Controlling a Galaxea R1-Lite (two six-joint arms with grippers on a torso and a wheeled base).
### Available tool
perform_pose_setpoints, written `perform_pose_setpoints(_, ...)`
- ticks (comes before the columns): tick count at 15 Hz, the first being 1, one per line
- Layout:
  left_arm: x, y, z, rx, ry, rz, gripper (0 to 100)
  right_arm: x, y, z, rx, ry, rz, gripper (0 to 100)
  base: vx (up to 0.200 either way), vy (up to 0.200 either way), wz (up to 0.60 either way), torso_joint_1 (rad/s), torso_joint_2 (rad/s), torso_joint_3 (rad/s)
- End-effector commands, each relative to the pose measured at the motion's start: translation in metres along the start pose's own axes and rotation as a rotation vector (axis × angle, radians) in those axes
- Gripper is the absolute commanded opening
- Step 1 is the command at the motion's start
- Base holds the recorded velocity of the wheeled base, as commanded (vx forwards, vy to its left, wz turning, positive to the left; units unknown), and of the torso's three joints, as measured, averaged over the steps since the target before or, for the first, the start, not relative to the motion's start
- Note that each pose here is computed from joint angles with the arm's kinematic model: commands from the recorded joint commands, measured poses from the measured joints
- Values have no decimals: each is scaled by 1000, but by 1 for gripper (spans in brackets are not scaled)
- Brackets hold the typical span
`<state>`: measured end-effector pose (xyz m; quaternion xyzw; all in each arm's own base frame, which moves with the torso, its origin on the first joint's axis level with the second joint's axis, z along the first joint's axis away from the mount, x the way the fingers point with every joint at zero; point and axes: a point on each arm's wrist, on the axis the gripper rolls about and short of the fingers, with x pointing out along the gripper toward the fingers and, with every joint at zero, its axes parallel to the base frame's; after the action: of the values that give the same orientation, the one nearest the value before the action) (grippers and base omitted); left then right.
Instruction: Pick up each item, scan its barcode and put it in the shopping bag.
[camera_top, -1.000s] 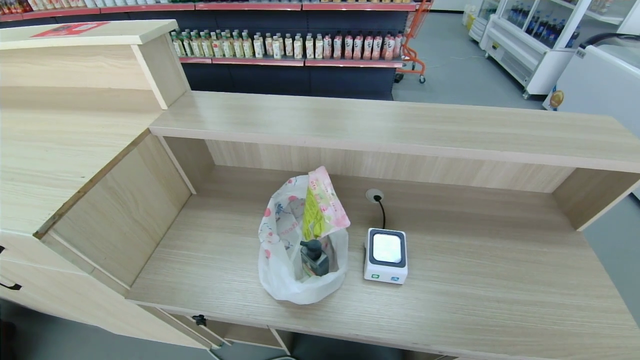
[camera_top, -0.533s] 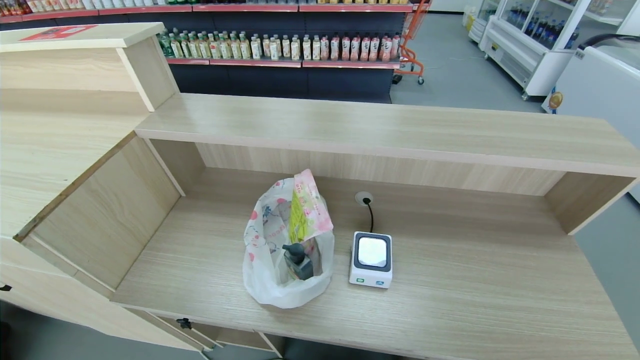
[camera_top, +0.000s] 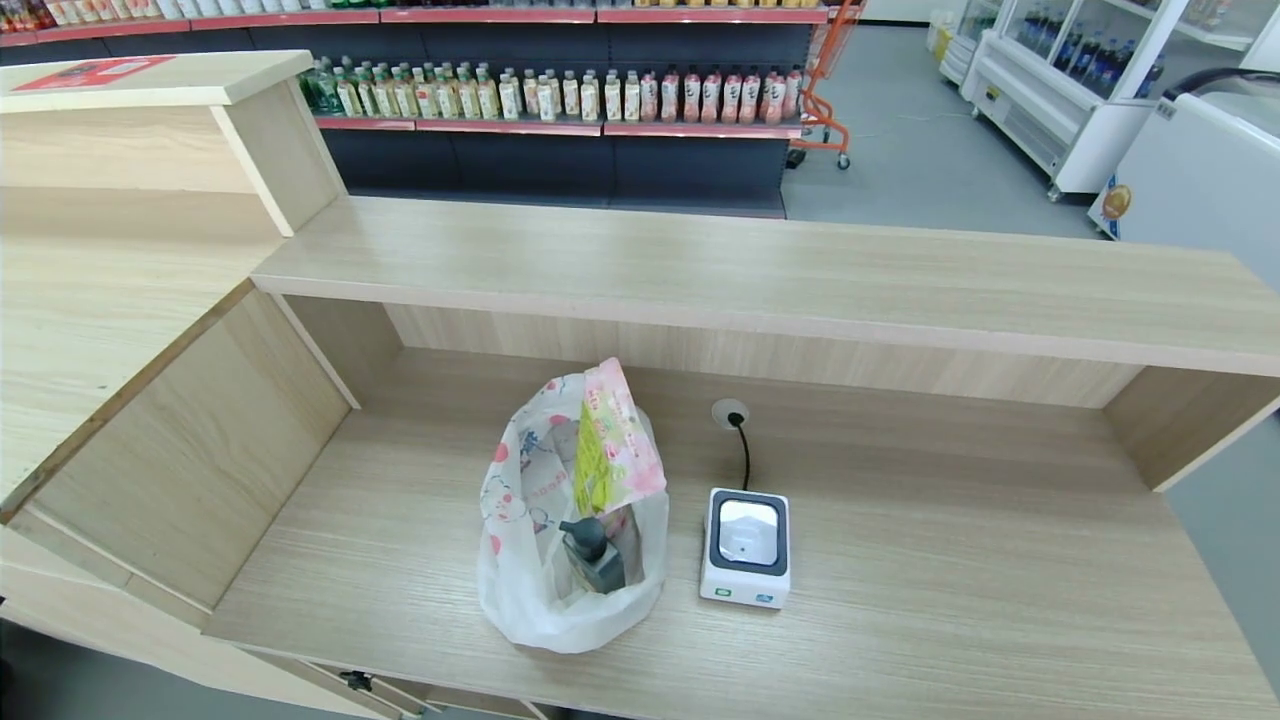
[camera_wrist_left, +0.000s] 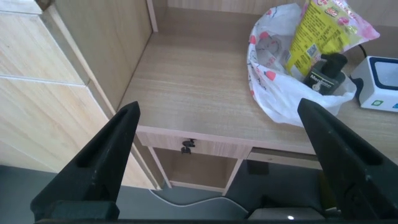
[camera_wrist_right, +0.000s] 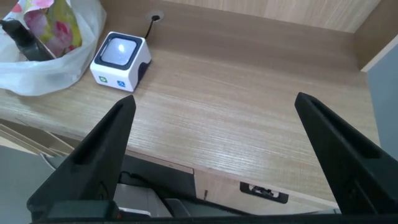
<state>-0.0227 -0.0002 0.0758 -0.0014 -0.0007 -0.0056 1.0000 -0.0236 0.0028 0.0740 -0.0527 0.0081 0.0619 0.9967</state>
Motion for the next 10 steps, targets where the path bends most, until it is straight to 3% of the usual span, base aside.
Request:
perform_pose_setpoints(1, 0, 0, 0, 0, -2, -1, 100, 0, 0, 0, 0, 2, 0, 100, 0, 0, 0, 0, 0, 0)
perform_pose_setpoints(10, 0, 0, 0, 0, 0, -1, 100, 0, 0, 0, -6, 2, 0, 100, 0, 0, 0, 0, 0, 0)
